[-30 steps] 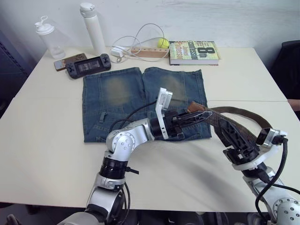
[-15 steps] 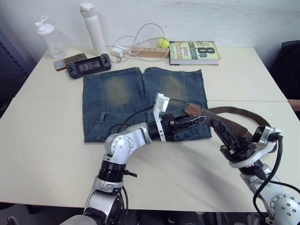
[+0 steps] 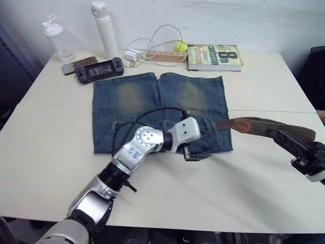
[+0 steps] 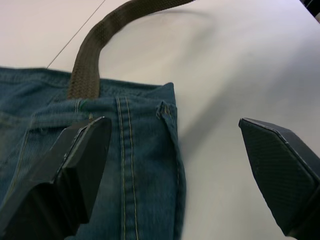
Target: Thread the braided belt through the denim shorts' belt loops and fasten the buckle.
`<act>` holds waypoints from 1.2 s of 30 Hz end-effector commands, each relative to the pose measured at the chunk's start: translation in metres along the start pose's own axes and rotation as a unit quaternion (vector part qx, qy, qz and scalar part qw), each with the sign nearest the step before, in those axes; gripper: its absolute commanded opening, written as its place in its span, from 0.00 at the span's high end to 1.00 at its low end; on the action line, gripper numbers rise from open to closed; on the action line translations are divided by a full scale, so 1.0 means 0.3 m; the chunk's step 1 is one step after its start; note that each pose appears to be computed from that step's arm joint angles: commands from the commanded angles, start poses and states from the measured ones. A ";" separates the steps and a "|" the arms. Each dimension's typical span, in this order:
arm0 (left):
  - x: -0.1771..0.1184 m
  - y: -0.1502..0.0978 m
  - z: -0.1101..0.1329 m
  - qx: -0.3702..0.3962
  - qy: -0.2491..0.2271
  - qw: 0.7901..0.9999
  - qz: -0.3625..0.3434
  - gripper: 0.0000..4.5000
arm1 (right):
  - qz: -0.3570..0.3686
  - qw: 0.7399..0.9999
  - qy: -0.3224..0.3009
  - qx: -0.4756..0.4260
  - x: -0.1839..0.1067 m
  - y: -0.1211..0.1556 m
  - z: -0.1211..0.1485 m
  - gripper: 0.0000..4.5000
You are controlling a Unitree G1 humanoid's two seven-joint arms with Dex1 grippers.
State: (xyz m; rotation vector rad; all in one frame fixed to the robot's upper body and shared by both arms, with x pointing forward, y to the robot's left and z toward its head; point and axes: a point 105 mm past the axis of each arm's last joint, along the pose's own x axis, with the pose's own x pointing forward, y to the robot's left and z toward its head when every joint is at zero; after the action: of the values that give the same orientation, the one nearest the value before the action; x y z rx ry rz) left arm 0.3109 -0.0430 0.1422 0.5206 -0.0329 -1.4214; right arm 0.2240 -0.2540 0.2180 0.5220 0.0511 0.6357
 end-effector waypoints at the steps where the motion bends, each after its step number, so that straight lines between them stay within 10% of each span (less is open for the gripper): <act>1: 0.026 0.002 -0.055 0.053 0.032 0.998 -0.005 0.01 | 0.002 0.999 -0.014 -0.029 -0.019 0.019 0.050 1.00; 7: 0.064 0.048 -0.184 0.077 0.093 0.992 0.027 0.19 | 0.004 0.998 -0.037 -0.045 -0.016 0.068 0.070 1.00; 16: 0.055 -0.001 -0.174 0.084 0.052 0.994 -0.037 0.99 | -0.002 1.000 -0.025 -0.018 -0.002 0.086 -0.012 1.00; 26: -0.198 -0.137 -0.168 0.175 0.047 0.957 -0.228 0.99 | -0.004 0.998 0.047 0.042 -0.001 0.073 -0.113 1.00; 34: -0.287 -0.164 -0.165 0.160 0.056 0.953 -0.252 0.99 | -0.032 0.990 0.110 0.081 0.009 0.061 -0.191 1.00; 36: -0.313 -0.176 -0.161 0.118 0.054 0.957 -0.259 0.79 | -0.039 0.990 0.112 0.076 0.028 0.055 -0.195 1.00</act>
State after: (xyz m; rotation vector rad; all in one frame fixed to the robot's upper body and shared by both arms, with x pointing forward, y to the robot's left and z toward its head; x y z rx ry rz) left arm 0.2692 0.0547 0.0977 0.9005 0.0147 -1.8800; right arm 0.2073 -0.2144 0.1714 0.5904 0.3460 0.6099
